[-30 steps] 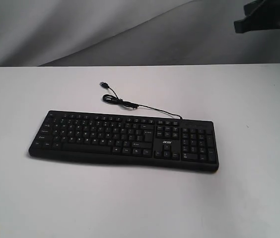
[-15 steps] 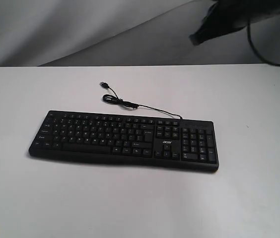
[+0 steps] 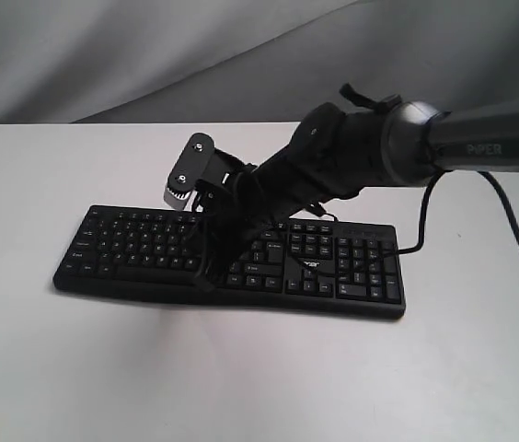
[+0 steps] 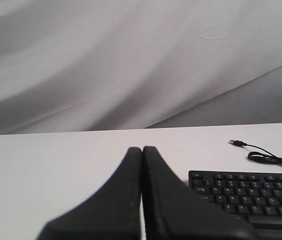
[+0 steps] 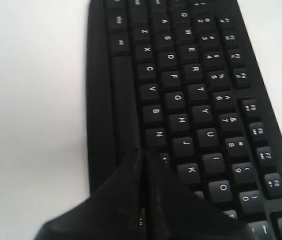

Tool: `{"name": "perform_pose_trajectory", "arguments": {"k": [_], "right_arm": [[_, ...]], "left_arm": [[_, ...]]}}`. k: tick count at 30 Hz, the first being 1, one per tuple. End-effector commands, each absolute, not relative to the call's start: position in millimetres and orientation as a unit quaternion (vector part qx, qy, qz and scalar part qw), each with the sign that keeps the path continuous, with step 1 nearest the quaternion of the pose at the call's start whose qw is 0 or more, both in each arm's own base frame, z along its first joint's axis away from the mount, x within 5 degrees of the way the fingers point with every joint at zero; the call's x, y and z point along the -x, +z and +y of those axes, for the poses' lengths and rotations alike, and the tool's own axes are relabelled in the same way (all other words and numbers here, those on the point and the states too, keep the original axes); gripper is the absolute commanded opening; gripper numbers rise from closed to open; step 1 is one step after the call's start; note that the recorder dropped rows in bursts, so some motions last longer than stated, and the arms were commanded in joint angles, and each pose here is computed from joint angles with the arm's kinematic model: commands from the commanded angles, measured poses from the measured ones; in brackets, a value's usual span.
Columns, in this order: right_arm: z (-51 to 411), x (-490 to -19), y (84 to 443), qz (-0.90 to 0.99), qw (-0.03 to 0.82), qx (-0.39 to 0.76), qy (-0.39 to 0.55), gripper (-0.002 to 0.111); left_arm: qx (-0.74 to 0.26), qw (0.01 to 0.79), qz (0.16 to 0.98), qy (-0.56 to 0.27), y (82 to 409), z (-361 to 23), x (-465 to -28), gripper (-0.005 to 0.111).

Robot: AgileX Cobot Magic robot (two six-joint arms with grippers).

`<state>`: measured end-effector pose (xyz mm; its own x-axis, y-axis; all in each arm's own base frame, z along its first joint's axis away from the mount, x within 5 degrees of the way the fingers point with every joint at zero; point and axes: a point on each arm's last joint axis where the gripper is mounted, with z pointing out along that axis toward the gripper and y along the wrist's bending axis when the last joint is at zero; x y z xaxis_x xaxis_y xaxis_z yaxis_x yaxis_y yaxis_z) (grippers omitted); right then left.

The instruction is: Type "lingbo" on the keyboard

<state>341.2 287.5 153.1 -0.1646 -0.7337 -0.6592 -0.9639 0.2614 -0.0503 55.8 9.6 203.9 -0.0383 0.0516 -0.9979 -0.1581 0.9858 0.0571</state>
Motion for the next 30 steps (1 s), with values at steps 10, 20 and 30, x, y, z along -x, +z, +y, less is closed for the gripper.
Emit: {"name": "perform_pose_trajectory", "arguments": {"k": [10,20,30], "right_arm": [[282,-372,124,0.760,0.294,0.553,0.175,0.000],[276,-375,121,0.761,0.290,0.558,0.162,0.000],[277,-375,114,0.765,0.281,0.555,0.165,0.000]], "left_arm": [[0.035,0.696,0.714,0.073,203,9,-56,0.001],[0.035,0.696,0.714,0.073,203,9,-56,0.001],[0.035,0.696,0.714,0.073,203,9,-56,0.001]]}}
